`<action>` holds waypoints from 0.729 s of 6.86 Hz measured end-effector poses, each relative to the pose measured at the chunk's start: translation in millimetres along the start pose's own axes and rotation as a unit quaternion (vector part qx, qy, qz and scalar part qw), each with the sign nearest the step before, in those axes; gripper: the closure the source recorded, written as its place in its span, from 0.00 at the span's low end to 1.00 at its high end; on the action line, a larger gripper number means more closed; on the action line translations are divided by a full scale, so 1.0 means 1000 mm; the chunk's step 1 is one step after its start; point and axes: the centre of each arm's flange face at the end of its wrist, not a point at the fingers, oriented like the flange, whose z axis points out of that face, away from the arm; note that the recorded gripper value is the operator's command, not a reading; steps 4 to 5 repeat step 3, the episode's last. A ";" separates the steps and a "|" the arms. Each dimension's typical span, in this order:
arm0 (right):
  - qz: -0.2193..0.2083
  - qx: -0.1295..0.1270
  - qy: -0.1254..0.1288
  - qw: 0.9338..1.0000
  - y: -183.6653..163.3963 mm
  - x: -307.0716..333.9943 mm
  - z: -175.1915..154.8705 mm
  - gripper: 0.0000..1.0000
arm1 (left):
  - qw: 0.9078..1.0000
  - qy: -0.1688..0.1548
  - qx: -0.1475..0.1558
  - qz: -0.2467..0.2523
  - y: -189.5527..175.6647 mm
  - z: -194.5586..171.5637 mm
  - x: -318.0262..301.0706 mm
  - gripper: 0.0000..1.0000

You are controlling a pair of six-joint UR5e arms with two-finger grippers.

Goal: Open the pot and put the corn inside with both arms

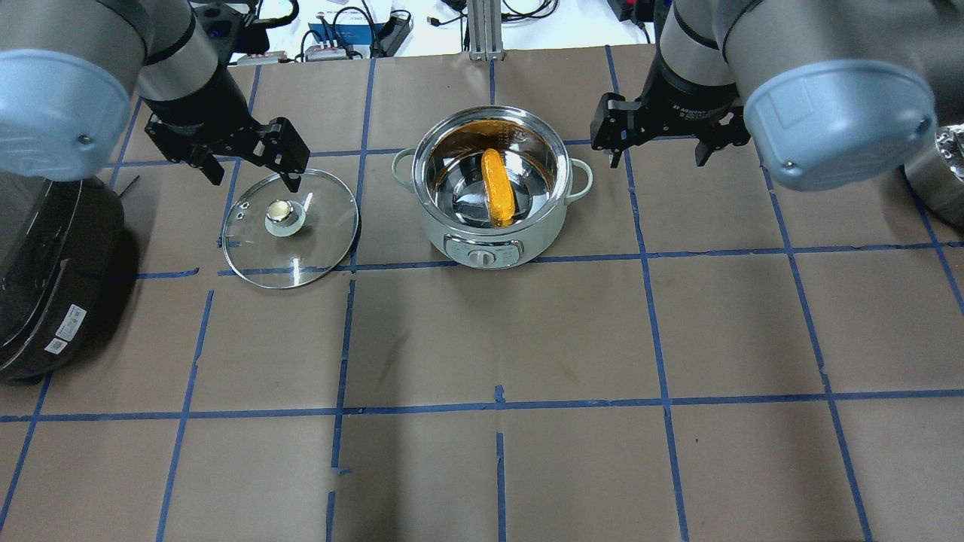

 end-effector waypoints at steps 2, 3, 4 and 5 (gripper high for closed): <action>0.009 -0.004 0.000 1.000 0.001 0.000 0.002 0.00 | 1.000 0.008 -0.011 -0.007 0.005 0.001 0.005 0.00; 0.008 -0.006 0.001 1.000 0.000 0.002 0.003 0.00 | 1.000 0.011 -0.008 -0.008 0.006 -0.001 0.006 0.00; 0.008 -0.006 0.001 1.000 0.000 0.002 0.003 0.00 | 1.000 0.011 -0.008 -0.008 0.006 -0.001 0.006 0.00; 0.008 -0.006 0.001 1.000 0.000 0.002 0.003 0.00 | 1.000 0.011 -0.008 -0.008 0.006 -0.001 0.006 0.00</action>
